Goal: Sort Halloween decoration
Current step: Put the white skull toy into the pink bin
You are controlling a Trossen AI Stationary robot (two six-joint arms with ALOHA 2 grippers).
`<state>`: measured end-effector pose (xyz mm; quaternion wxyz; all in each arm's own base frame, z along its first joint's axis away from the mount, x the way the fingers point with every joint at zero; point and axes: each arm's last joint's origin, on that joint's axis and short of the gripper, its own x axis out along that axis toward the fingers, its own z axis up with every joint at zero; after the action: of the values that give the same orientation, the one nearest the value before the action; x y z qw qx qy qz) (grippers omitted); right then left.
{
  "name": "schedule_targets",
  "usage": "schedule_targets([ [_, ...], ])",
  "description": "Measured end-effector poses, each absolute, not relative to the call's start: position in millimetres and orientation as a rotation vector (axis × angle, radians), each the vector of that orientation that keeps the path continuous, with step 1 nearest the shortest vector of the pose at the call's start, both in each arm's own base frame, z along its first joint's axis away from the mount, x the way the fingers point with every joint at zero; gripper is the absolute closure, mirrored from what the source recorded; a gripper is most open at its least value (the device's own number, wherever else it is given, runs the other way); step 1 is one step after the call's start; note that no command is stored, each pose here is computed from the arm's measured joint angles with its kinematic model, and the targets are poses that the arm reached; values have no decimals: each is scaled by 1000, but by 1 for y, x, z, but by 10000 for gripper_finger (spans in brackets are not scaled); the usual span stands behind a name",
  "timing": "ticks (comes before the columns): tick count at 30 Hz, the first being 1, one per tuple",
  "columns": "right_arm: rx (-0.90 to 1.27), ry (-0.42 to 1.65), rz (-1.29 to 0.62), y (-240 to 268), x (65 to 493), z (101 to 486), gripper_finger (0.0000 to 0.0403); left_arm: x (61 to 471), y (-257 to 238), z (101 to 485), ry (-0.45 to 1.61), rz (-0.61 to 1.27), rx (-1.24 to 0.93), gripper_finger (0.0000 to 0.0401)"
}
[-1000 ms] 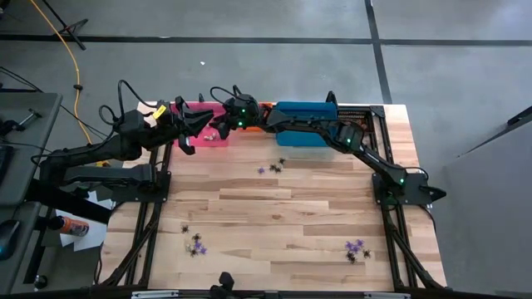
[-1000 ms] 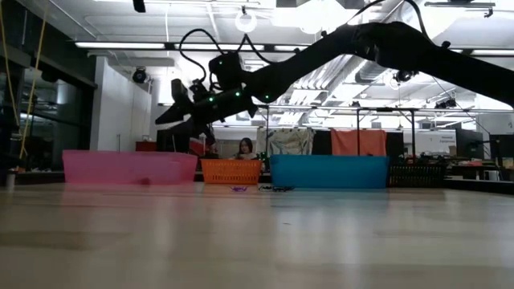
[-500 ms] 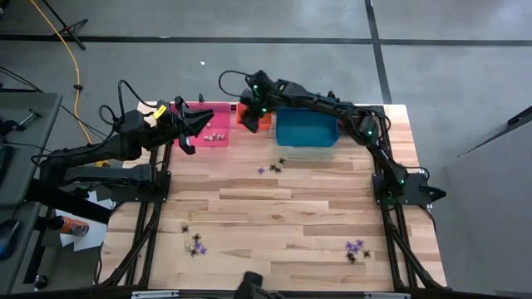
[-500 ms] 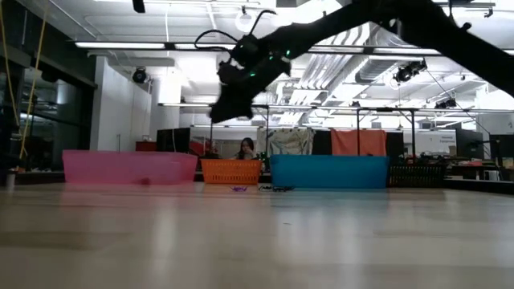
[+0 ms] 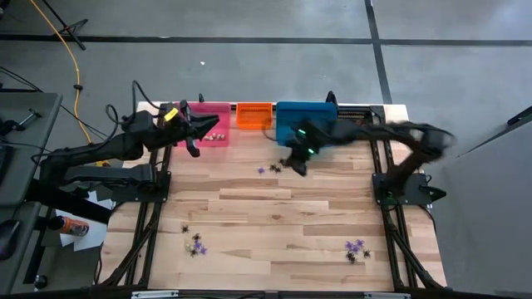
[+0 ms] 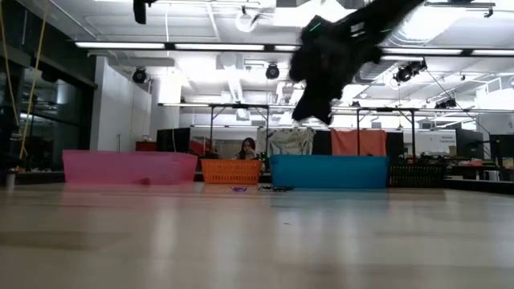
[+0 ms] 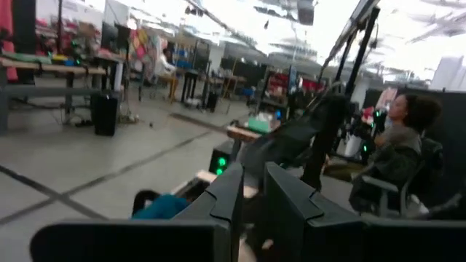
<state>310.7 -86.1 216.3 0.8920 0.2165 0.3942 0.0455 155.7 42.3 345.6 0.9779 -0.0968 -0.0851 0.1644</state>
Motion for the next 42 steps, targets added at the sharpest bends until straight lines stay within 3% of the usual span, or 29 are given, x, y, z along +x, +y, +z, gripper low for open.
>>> schedule_targets([
  [7, 509, 238, -2, -28, 254, 251, 400, 178, 46, 328, -37, 276, -193, 355],
  [12, 386, 8, 9, -13, 239, 272, 401, 203, 42, 310, 71, 173, -232, 358],
  [18, 287, -23, 15, -12, 246, 286, 400, 231, 23, 295, 107, 51, -270, 397],
  [36, 288, -5, 14, -15, 247, 286, 401, 242, 11, 297, 35, 42, -268, 401],
  [42, 313, 28, 10, -15, 247, 283, 401, 225, -17, 278, 348, -122, -461, 401],
])
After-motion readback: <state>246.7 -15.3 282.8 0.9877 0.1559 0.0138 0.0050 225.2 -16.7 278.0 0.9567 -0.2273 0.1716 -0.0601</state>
